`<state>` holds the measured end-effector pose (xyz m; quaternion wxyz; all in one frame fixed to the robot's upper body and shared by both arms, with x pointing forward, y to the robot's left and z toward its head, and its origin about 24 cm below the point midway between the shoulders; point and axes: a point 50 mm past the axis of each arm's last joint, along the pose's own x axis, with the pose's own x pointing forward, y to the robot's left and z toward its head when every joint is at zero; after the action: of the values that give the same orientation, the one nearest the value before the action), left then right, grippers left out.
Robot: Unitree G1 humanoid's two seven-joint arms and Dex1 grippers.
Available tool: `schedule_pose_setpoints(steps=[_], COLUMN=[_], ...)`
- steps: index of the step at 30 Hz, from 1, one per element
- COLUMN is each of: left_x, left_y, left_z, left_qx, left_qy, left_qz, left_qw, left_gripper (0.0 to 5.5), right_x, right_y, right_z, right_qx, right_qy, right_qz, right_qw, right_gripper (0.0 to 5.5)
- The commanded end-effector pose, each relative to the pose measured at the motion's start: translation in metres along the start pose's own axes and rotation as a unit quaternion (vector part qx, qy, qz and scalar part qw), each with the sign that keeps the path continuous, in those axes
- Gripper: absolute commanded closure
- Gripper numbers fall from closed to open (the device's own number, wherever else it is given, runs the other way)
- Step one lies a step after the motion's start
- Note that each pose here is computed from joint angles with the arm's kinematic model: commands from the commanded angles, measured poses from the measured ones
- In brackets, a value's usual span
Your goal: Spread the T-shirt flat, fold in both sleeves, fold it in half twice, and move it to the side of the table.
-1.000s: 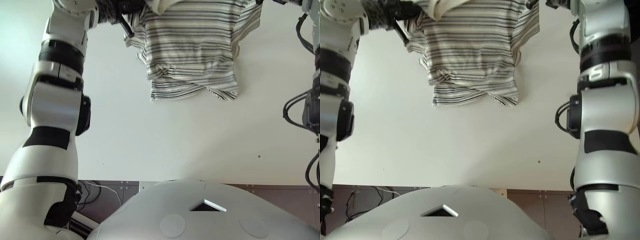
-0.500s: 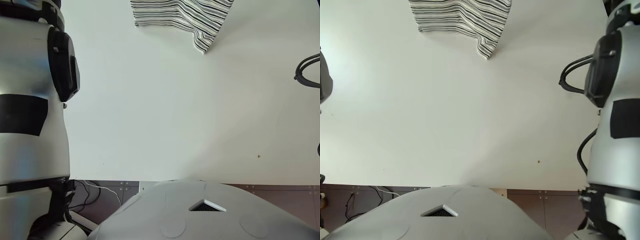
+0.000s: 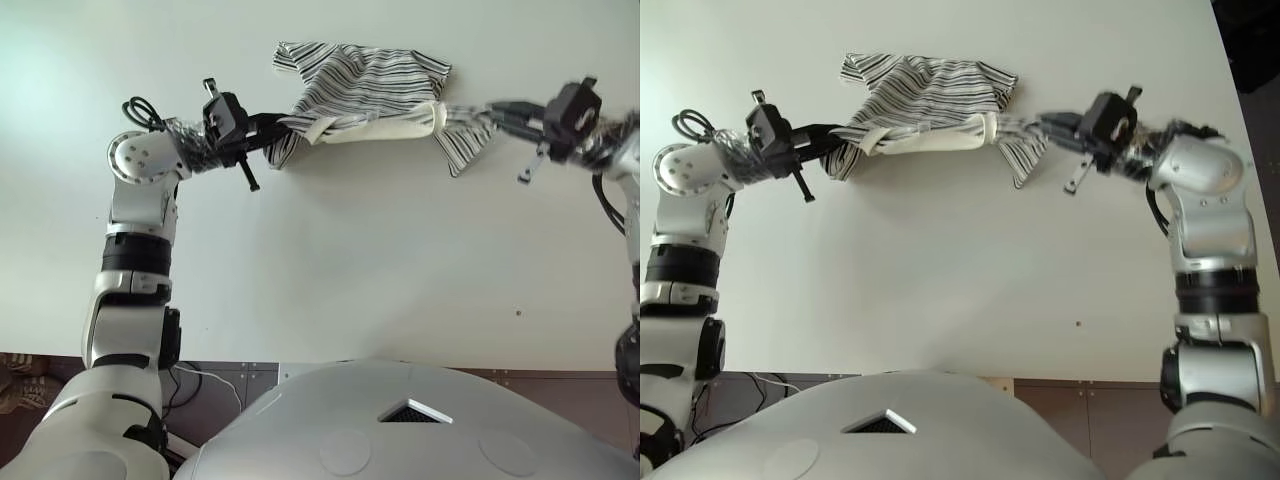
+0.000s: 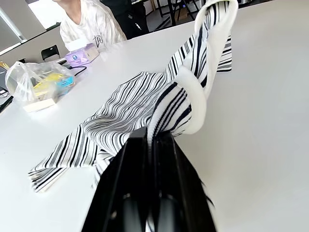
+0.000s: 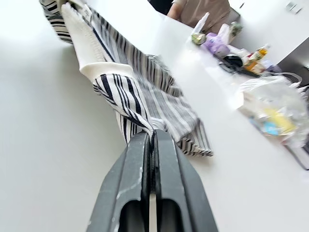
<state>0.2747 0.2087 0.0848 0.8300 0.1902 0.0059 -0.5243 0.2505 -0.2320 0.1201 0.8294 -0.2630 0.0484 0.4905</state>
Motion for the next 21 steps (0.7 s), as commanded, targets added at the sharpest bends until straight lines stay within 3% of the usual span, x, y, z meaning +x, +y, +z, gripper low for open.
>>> schedule_pose_setpoints(steps=[1,5,9,12,14,21], left_x=[-0.03,-0.039,-0.038,-0.032,-0.023,0.032], left_y=[-0.051,-0.066,-0.051,-0.034,-0.017,0.097], left_z=[0.048,0.061,0.08,0.086,0.086,0.064], left_qx=[-0.016,-0.019,-0.041,-0.038,-0.028,-0.008], left_qy=[0.007,0.033,0.013,0.009,0.011,0.108], left_qz=[-0.119,-0.159,-0.133,-0.121,-0.1,0.06], left_qw=[0.993,0.986,0.99,0.992,0.994,0.992], left_gripper=[5.37,5.37,5.37,5.37,5.37,5.37], right_x=[-0.04,-0.056,-0.062,-0.054,-0.041,0.029], right_y=[0.047,0.062,0.044,0.029,0.011,-0.108], right_z=[0.06,0.074,0.094,0.089,0.078,0.058], right_qx=[0.038,0.062,0.078,0.074,0.054,0.031], right_qy=[0.007,0.021,-0.021,-0.012,0.009,0.062], right_qz=[0.17,0.21,0.16,0.122,0.079,-0.087], right_qw=[0.985,0.976,0.984,0.99,0.995,0.994], right_gripper=[5.4,5.4,5.4,5.4,5.4,5.4])
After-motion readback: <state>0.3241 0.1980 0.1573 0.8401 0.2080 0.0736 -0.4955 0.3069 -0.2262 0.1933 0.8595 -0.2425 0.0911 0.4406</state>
